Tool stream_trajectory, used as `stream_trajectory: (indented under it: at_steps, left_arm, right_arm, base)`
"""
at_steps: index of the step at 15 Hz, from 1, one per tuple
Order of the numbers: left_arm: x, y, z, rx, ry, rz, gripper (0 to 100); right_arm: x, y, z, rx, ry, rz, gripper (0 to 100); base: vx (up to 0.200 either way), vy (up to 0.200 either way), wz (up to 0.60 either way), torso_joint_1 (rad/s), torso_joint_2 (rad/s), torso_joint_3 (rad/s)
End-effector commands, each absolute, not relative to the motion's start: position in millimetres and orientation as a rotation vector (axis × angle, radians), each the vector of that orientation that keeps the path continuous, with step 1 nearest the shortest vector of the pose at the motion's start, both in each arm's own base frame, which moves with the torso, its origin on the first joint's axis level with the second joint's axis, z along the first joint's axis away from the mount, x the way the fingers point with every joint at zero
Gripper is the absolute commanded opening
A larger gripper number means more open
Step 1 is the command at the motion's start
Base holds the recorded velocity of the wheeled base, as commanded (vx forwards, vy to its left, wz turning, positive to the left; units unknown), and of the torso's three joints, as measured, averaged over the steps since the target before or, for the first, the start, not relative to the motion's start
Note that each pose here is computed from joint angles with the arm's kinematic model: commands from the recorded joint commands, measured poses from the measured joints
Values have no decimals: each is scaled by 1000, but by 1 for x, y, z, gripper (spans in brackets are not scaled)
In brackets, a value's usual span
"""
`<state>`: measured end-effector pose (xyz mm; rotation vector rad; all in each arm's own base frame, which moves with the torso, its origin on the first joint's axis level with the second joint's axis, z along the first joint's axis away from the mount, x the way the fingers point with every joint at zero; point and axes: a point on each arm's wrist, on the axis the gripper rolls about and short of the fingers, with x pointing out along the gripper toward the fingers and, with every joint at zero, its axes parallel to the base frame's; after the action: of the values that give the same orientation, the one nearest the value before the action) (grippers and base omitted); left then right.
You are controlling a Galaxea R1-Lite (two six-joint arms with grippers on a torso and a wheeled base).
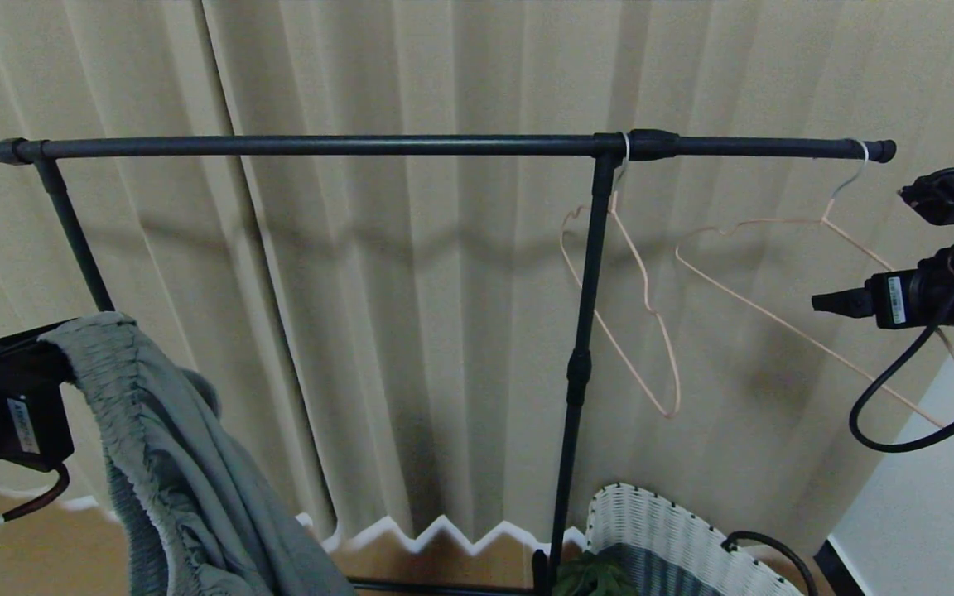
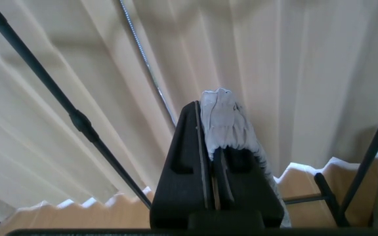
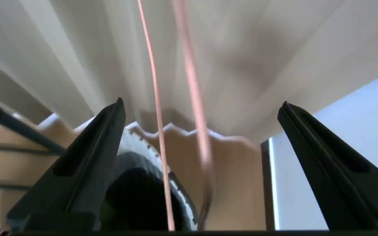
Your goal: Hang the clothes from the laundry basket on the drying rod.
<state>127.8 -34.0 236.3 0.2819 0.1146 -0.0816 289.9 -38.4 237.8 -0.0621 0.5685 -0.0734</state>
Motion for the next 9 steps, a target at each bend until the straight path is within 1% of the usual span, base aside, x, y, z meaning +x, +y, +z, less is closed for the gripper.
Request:
stream_trajectory:
  at_steps: [1,5,9]
  left_arm:
    - [127,-34,236,281,113,-79,0]
    - [128,-34,237,281,113,-81,0]
    - [128,-34,237,281,113,-81,0]
  right_arm:
    - [291,-36,235,-63,580,-64,100]
    - [290,-27,235,-63,588,-18,100]
    - [288,-25,235,-49,590,-8,100]
  base:
    - [0,0,0,0,0,0]
    - [0,0,0,0,0,0]
    - [0,0,0,0,0,0]
